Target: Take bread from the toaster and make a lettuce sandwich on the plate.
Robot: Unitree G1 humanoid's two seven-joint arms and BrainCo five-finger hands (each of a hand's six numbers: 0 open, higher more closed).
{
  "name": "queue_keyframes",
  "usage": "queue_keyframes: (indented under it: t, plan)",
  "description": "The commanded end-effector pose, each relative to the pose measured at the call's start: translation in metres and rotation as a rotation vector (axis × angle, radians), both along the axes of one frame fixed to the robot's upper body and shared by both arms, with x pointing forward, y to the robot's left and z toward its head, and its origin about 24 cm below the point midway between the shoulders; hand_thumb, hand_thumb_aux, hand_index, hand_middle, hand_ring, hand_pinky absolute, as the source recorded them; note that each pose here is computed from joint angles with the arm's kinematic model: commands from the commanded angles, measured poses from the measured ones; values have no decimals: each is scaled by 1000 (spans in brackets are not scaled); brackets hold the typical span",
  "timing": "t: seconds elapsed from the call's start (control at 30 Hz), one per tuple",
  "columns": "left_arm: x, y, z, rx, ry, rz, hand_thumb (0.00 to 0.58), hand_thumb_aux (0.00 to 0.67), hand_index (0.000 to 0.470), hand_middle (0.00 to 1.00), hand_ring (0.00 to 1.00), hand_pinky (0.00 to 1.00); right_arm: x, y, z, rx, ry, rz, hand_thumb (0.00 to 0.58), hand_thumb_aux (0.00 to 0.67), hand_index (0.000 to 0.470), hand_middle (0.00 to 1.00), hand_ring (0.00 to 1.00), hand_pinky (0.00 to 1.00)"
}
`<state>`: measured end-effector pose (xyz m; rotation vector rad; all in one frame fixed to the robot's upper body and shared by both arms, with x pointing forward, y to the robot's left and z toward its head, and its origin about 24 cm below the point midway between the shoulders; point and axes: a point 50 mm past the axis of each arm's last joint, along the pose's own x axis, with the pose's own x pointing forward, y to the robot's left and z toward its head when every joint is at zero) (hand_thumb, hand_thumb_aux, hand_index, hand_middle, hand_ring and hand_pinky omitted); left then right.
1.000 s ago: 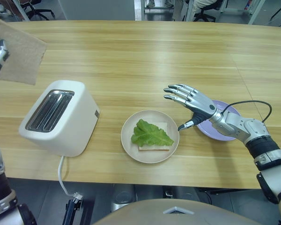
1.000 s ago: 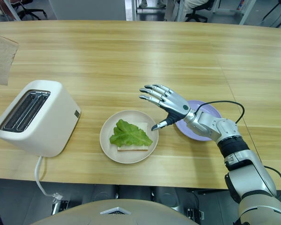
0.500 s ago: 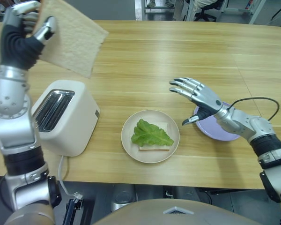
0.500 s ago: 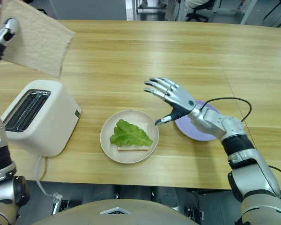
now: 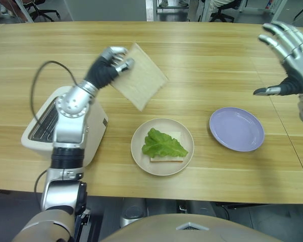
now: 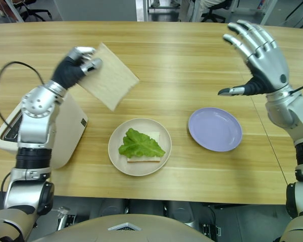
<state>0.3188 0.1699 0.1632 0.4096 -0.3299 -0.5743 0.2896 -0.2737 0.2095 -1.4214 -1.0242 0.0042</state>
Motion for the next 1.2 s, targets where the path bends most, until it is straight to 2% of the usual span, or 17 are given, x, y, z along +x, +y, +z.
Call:
queue_keyframes:
  t: [0.03,0.3,0.67,1.13,1.2]
  plan:
    - [6,-11,-25,27,152,-101,580,670,460,1000,1000,1000,2,9,-8,-26,22,10,0,0,0,0,0,0]
    - [7,-24,-67,121,358,-263,580,670,460,1000,1000,1000,7,23,-20,-36,56,36,0,0,0,0,0,0]
    - [14,-51,-82,366,416,-473,580,670,460,1000,1000,1000,13,32,-38,-85,110,44,0,0,0,0,0,0]
    - [27,-73,-91,502,364,-488,580,670,460,1000,1000,1000,14,37,-43,-74,124,72,0,0,0,0,0,0]
    - [27,-71,-94,515,367,-475,580,670,460,941,941,941,14,38,-43,-72,126,74,0,0,0,0,0,0]
